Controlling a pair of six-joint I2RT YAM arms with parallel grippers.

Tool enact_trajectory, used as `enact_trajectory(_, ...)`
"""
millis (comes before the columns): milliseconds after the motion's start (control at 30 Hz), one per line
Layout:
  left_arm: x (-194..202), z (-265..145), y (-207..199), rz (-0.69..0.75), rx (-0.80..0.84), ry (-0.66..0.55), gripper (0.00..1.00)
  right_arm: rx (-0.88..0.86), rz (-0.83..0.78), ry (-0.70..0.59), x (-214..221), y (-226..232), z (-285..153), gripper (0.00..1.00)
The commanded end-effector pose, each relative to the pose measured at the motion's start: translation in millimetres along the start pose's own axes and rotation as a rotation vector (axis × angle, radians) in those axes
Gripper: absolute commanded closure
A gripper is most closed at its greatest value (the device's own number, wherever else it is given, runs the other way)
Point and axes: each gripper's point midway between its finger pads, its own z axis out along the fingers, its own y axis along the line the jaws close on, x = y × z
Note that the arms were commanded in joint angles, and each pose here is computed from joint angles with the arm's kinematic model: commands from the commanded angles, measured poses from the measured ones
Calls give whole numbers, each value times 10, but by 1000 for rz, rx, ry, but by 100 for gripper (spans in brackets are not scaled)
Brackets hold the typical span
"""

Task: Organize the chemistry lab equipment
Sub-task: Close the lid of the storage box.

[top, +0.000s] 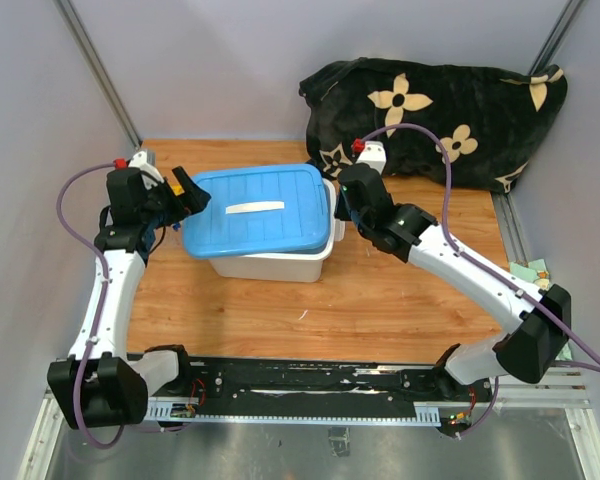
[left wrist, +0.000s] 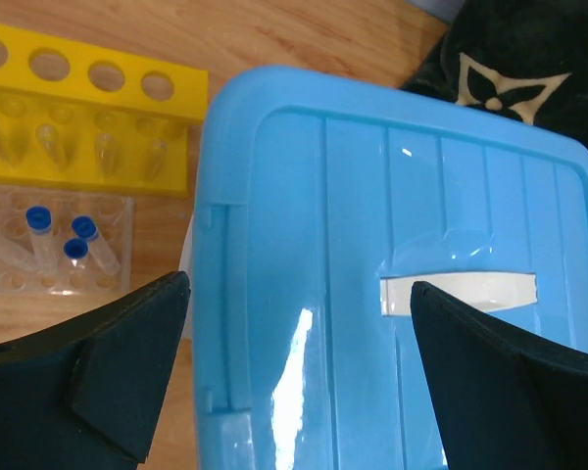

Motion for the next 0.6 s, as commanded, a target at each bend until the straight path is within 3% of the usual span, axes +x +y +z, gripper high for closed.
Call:
enact_trajectory(0, -303, 104, -134, 30, 46, -82, 1, 64, -83, 3, -53, -112, 39, 98)
enact_trajectory(567, -450, 501, -399, 59, 110, -68, 1, 97, -106, 109, 239, -485, 265, 98)
